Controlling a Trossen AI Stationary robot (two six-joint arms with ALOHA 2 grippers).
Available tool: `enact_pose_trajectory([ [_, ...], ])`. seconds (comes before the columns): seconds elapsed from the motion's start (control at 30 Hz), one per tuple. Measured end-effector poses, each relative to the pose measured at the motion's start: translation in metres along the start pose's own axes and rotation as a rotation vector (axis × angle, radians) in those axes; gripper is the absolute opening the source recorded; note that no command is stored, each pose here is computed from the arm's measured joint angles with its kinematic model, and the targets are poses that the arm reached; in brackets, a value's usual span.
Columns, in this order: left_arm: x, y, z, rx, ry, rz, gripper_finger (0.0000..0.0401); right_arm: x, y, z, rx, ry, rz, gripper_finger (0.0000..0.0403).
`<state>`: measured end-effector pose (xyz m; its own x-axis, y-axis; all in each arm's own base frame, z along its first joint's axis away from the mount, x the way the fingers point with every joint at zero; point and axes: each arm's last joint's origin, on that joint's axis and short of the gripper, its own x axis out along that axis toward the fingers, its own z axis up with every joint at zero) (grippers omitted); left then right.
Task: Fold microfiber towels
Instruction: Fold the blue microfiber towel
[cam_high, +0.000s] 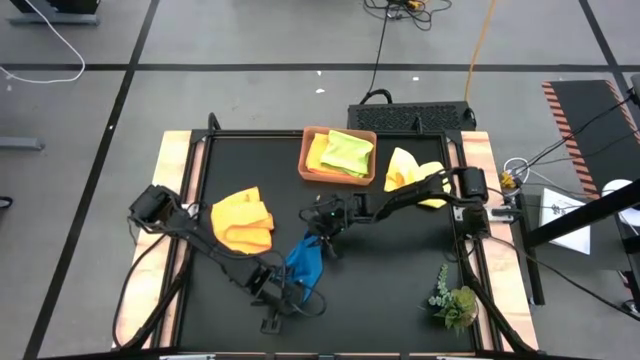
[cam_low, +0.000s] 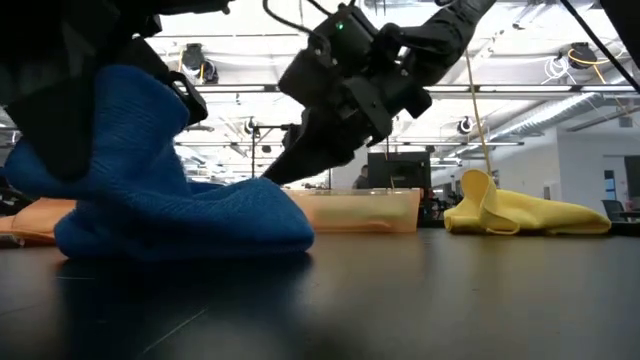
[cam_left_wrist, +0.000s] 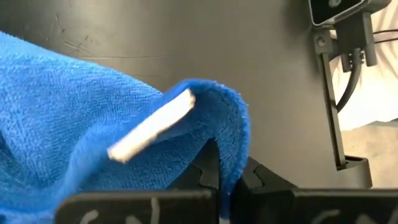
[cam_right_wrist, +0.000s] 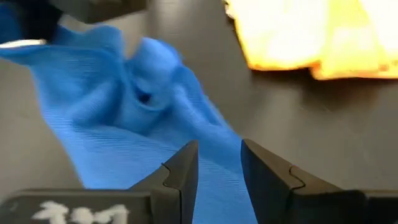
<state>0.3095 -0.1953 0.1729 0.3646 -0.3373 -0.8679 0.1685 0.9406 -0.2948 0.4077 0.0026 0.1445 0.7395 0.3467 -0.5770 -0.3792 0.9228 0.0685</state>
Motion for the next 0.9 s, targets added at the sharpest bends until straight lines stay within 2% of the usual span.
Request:
enact_pose_trajectory([
  [0.17, 0.001, -0.005, -0.002, 0.003, -0.005, -0.004, 0.0007, -0.003, -0.007, -0.014, 0.046, 0.067, -0.008, 0.0114],
  [0.3, 0.001, -0.007, -0.003, 0.005, -0.005, 0.003, 0.0003, -0.003, 0.000, -0.031, 0.095, 0.197, 0.024, 0.0114],
  [0.5, 0.001, -0.005, -0.005, 0.002, 0.001, 0.043, 0.0012, 0.002, 0.032, -0.039, 0.088, 0.327, 0.109, 0.0114],
  [0.63, 0.001, -0.004, -0.007, -0.003, 0.019, 0.057, 0.0004, 0.003, 0.059, -0.040, 0.079, 0.400, 0.165, 0.0114],
  [0.77, 0.000, -0.003, -0.008, -0.020, 0.037, 0.067, 0.0009, -0.008, 0.081, -0.035, 0.072, 0.460, 0.202, 0.0114],
  [0.9, 0.000, -0.002, -0.009, -0.025, 0.048, 0.075, 0.0007, -0.025, 0.093, -0.024, 0.092, 0.478, 0.200, 0.0114],
])
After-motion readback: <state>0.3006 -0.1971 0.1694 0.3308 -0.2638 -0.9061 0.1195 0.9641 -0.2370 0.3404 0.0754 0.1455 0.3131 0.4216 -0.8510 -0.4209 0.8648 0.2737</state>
